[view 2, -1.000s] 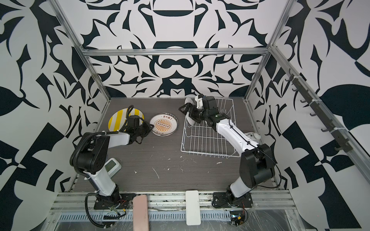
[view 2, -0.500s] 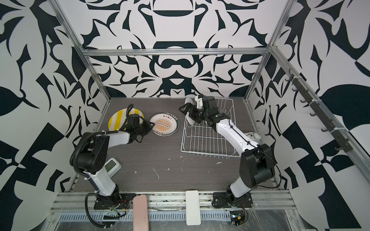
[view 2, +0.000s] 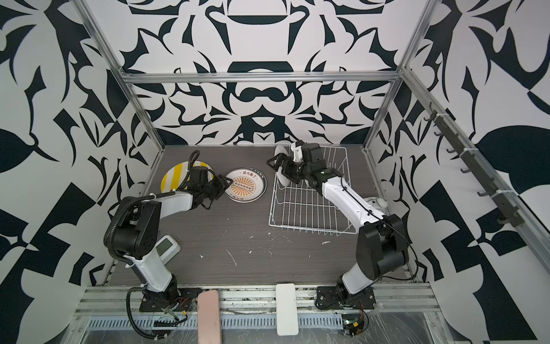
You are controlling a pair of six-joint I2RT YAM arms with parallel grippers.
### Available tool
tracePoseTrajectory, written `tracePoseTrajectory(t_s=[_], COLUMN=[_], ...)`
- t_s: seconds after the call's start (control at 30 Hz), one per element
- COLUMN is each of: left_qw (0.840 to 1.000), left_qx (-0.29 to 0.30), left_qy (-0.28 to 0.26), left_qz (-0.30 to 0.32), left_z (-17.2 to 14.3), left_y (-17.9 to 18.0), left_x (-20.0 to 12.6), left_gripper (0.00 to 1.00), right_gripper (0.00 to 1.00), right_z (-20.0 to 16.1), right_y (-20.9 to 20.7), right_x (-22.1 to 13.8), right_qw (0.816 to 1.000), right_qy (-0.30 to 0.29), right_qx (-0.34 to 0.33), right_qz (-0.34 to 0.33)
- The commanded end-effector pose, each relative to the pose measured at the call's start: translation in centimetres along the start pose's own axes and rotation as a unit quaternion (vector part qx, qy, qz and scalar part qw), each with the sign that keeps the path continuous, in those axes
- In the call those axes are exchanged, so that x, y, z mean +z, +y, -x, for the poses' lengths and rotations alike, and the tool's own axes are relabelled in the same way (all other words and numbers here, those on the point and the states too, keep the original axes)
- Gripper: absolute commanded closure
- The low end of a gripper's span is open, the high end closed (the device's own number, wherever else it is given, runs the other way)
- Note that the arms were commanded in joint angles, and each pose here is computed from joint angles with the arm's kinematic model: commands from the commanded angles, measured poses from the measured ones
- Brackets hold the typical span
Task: Unload the plates from the dish rack
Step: Place the plate on the plate.
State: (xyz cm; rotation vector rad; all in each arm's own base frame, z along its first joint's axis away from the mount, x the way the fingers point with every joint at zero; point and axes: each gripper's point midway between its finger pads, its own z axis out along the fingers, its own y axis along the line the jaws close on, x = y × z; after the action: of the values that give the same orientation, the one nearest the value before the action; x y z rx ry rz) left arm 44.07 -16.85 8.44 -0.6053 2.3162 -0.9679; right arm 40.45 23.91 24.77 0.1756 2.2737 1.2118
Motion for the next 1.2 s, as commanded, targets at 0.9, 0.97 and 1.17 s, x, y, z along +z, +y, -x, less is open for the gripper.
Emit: tracePoseTrajectory(t_s=[0.9,0.97,1.17], left_qw=[0.996,0.997,0.998], left_qx=[0.029,0.025,0.018], left_qy=[0.061,0.060,0.055], left_qz=[0.059,0.047,0.034], left_z=[-1.4,-1.4,-1.4], left_y=[1.1,0.7,0.3], left_x=[0.7,0.7,0.6], left_gripper=[0.16,0.16,0.16], right_gripper=[0.01,0.01,0.02], right_z=[1.2,1.2,1.3], right_y=[1.5,1.5,0.4], right_x=[-2.5,-2.6,-2.7], right_qw=[0.999,0.999,0.998], right_qy=[-0.032,-0.032,-0.038], right_qx=[-0.034,-0.035,-0.037], right_qz=[0.005,0.005,-0.025])
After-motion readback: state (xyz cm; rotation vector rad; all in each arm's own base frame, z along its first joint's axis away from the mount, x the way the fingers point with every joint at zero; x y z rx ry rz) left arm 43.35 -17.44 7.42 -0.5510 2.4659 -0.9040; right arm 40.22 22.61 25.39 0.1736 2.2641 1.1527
